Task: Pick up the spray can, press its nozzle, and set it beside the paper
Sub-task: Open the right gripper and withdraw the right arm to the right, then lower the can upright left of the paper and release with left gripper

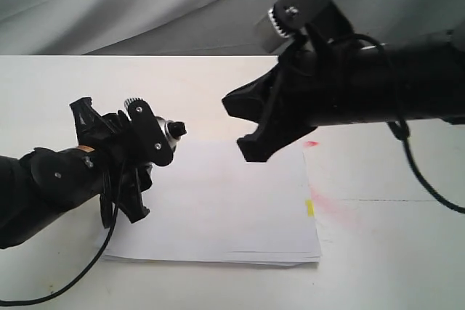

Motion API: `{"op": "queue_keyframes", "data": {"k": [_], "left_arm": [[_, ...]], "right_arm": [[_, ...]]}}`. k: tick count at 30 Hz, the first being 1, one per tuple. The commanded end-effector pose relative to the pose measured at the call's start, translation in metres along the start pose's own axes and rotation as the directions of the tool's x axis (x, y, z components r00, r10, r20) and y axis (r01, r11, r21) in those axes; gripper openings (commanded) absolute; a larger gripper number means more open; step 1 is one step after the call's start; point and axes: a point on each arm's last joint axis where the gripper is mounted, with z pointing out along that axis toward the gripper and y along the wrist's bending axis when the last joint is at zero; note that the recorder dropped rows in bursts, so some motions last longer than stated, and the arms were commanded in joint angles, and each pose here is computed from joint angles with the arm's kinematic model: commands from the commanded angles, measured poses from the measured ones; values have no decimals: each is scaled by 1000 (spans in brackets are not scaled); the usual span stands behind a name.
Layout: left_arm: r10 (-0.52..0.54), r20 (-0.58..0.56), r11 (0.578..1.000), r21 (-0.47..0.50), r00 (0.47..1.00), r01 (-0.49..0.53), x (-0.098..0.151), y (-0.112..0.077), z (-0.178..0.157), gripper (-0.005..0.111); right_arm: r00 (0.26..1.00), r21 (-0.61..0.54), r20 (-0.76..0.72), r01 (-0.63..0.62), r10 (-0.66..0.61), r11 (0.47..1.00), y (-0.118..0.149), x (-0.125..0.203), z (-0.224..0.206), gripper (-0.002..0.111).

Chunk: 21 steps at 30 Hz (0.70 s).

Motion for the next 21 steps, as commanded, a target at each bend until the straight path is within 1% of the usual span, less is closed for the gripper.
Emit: {"op": "queue_keyframes", "data": {"k": [1,5,8,9,10,11,12,13,14,15,16,18,20,21], "left_arm": [[-147,82,986,-62,986,153,-12,19,-18,0],[-270,179,959,-38,946,281,-22,34,-44,0],[-387,265,914,-16,883,405,-28,48,-69,0],[-479,327,862,2,814,507,-30,59,-88,0],[-524,355,831,15,774,556,-30,63,-96,0],[-617,406,752,53,674,657,-30,72,-113,0],[-646,426,721,66,634,690,-30,76,-119,0],[-700,471,645,93,538,758,-29,84,-132,0],[-710,488,624,101,508,775,-28,87,-137,0],[-720,529,584,113,449,804,-27,93,-147,0],[-723,553,558,113,414,822,-25,97,-153,0],[-706,592,530,79,389,844,-23,103,-157,0],[-696,606,517,51,385,854,-20,105,-157,0],[-683,621,502,16,385,865,-15,105,-156,0]], "right_arm": [[997,55,73,-3,-1,998,16,6,-43,0],[992,65,123,3,-11,998,35,24,-76,0],[985,77,170,0,-14,997,47,36,-98,0],[977,91,212,1,-20,996,53,41,-111,0],[972,103,232,-2,-22,995,55,43,-116,0],[964,121,266,-14,-19,993,58,47,-124,0],[961,125,276,-17,-19,992,59,48,-127,0],[956,128,292,-13,-25,992,61,50,-132,0],[955,128,296,-12,-27,992,62,50,-133,0],[956,119,293,-9,-26,993,63,51,-133,0],[956,118,293,-9,-26,993,63,51,-133,0],[956,116,292,-8,-26,993,63,51,-132,0],[957,109,290,-6,-26,994,64,51,-132,0],[957,107,290,-6,-26,994,64,51,-132,0]]}}
